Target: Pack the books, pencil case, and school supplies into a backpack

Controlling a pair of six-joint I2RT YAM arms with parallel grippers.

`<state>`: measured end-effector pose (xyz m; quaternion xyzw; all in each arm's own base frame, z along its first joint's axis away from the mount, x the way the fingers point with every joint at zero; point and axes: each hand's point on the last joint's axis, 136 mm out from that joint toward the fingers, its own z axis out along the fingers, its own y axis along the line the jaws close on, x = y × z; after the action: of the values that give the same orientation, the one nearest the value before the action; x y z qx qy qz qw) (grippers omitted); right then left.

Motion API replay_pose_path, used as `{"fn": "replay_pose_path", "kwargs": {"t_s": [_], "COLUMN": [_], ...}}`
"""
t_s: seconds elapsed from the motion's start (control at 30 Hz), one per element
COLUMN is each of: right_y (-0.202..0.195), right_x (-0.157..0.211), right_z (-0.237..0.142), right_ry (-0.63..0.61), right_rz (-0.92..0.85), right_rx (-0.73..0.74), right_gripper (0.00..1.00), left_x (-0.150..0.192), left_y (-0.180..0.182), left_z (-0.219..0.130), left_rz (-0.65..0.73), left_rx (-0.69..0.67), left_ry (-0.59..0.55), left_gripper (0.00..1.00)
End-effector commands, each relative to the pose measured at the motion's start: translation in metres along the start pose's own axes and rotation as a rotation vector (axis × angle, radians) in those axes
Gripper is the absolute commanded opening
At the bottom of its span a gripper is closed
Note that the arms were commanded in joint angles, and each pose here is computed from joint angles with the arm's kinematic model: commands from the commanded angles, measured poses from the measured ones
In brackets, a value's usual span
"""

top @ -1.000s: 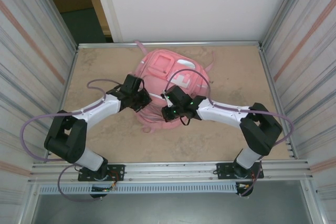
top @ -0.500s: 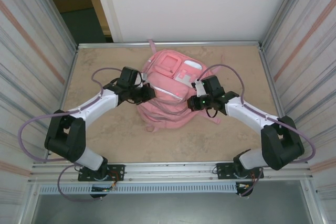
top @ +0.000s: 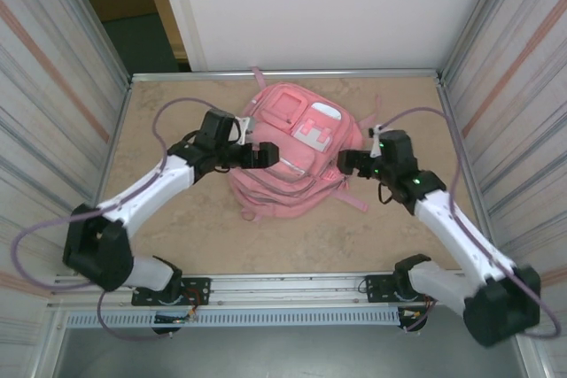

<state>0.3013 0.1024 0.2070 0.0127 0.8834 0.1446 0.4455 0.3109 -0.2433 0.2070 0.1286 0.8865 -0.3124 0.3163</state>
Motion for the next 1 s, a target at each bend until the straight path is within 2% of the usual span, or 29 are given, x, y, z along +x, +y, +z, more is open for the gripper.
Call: {"fn": "replay_pose_path", "kwargs": {"t_s": [0.0,0.17,0.27,0.33,0.43,0.53,0.63,0.87,0.97], "right_y": [-0.049,-0.083,-0.103,-0.113,-0.122,-0.126,-0.133,-0.152,-0.153], "right_x": [-0.013,-0.013,0.007,0.022,0.041,0.044,0.044,0.027,0.017], "right_z": [-0.031,-0.052,-0.042,-0.030,-0.014,-0.003,0.008,0.036,0.051], "right_ry": [-0.138,-0.299,-0.326,-0.340,-0.351,-0.399,-0.401,-0.423,-0.452], "right_rz": [0.016,-0.013,-0.047,-0.051,-0.052,-0.043,-0.037,-0.016,-0.013], "right_rx": [0.238,0.350,0.382,0.380,0.343,0.282,0.260,0.245,0.225], "right_gripper": [0.99,0.99,0.99,0.99,0.99,0.99,0.99,0.99,0.99], "left_x": [-0.036,-0.026,-0.002,0.015,0.040,0.056,0.056,0.031,0.024], "left_y": [0.009,0.053,0.085,0.115,0.149,0.181,0.183,0.188,0.204], "left_z": [-0.050,-0.078,-0.077,-0.081,-0.077,-0.080,-0.076,-0.056,-0.048], "left_rz": [0.282,0.443,0.565,0.525,0.477,0.404,0.448,0.395,0.333], "left_rx": [-0.194,-0.429,-0.558,-0.651,-0.661,-0.725,-0.668,-0.500,-0.510], "left_ry": [-0.259,-0.440,-0.466,-0.470,-0.439,-0.447,-0.474,-0.541,-0.473], "left_gripper": [0.99,0.99,0.99,0.99,0.99,0.99,0.99,0.99,0.99]}}
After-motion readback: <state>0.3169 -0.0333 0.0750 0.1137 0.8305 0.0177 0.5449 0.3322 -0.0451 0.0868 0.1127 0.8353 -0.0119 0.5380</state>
